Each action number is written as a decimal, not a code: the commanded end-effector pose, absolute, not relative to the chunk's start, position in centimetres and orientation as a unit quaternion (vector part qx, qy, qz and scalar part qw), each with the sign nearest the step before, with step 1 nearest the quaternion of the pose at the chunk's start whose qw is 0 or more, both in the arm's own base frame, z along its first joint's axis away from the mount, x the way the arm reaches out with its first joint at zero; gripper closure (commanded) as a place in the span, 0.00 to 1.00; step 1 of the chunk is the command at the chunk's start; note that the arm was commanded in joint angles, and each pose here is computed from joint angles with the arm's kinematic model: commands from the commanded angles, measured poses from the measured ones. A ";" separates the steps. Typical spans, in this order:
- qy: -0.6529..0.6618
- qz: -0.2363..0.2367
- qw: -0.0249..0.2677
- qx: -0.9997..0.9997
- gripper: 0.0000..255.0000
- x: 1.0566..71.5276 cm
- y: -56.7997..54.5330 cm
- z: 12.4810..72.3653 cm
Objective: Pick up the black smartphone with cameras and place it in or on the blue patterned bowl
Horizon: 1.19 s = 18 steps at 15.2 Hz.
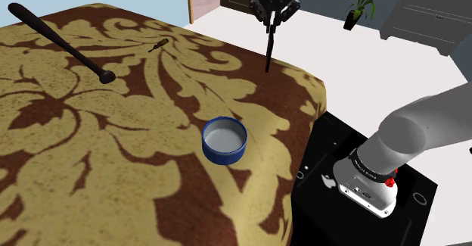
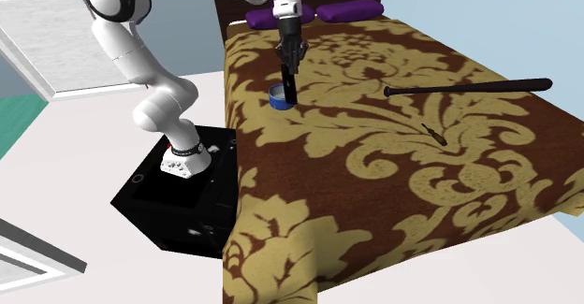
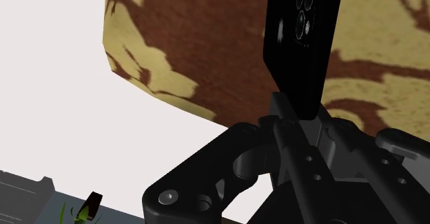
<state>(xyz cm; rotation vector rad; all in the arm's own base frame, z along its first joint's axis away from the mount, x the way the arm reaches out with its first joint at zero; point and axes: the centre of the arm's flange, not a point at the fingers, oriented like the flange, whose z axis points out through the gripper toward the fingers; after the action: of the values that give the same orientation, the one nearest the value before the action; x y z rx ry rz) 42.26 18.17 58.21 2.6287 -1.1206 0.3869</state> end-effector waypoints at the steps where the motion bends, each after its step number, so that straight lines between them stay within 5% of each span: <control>1: -0.386 0.133 0.129 0.904 1.00 41.3 20.6 58.8; 18: -0.386 0.133 0.129 0.904 1.00 33.7 41.2 63.0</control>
<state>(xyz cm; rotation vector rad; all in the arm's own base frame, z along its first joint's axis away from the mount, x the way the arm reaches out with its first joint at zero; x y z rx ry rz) 34.14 40.09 62.80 2.6298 -1.1144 0.3850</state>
